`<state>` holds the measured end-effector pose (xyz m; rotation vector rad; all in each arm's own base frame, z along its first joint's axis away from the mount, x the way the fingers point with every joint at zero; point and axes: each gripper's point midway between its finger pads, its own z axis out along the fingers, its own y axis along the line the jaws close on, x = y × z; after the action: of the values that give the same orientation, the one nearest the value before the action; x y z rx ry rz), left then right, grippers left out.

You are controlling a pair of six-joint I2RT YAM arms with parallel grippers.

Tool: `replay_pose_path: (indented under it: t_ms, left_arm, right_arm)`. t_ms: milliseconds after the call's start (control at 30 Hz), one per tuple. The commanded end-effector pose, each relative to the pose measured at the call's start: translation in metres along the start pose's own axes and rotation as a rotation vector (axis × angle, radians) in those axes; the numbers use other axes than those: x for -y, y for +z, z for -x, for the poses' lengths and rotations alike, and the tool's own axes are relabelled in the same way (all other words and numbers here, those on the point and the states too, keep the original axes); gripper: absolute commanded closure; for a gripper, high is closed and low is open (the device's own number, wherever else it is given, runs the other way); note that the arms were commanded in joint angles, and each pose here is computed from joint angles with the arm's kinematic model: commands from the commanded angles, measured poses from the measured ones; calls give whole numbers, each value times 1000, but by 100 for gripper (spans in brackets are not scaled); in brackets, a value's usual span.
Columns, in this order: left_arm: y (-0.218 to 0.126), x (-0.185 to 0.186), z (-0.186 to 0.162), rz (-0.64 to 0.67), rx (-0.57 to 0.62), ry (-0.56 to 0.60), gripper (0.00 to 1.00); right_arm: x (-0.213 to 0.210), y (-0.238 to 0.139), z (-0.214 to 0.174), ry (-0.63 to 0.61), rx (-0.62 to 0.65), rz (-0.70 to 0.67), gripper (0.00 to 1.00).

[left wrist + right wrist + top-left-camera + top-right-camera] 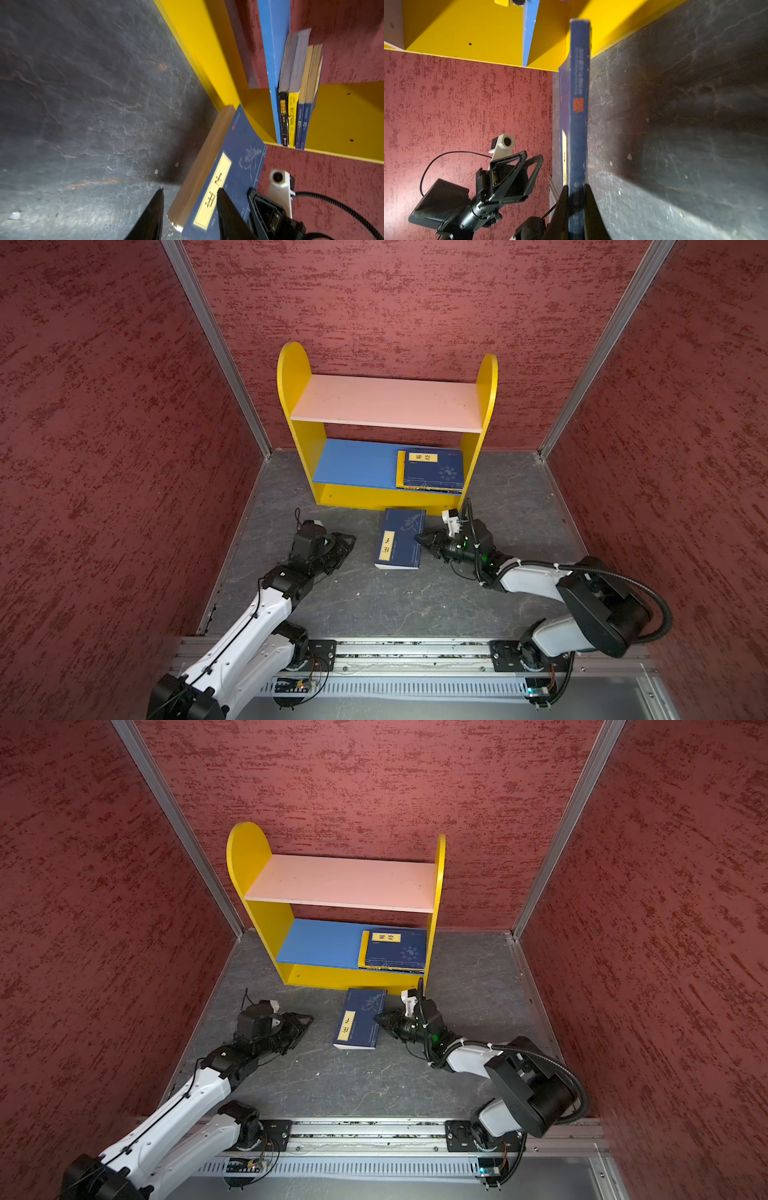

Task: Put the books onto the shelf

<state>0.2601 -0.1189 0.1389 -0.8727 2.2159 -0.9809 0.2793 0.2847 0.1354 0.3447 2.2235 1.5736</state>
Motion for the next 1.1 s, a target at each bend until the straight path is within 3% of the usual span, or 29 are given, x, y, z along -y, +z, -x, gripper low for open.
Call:
replay_pose_path:
  t_ms: [0,167,300,467,700,1067]
  left_arm:
    - [-11,-16,10,37,29,-2,53]
    - [-22,-9,24,-2,59,8,47]
    - [-20,7,23,-78,30,38,32]
    - [-18,26,22,-172,14,65,26]
    - [-22,53,17,-300,-13,111,25]
    - [-33,117,-11,-576,-101,200,8]
  right_arm:
    - [-22,-9,-8,-43,-43,36,96]
    - [-62,-21,2,-119,-6,90,95]
    - [-99,-34,23,-181,101,127,95]
    - [-128,-46,50,-216,232,164,96]
    - [-151,-61,82,-160,410,325,96]
    - [-175,-80,115,-69,590,476,96]
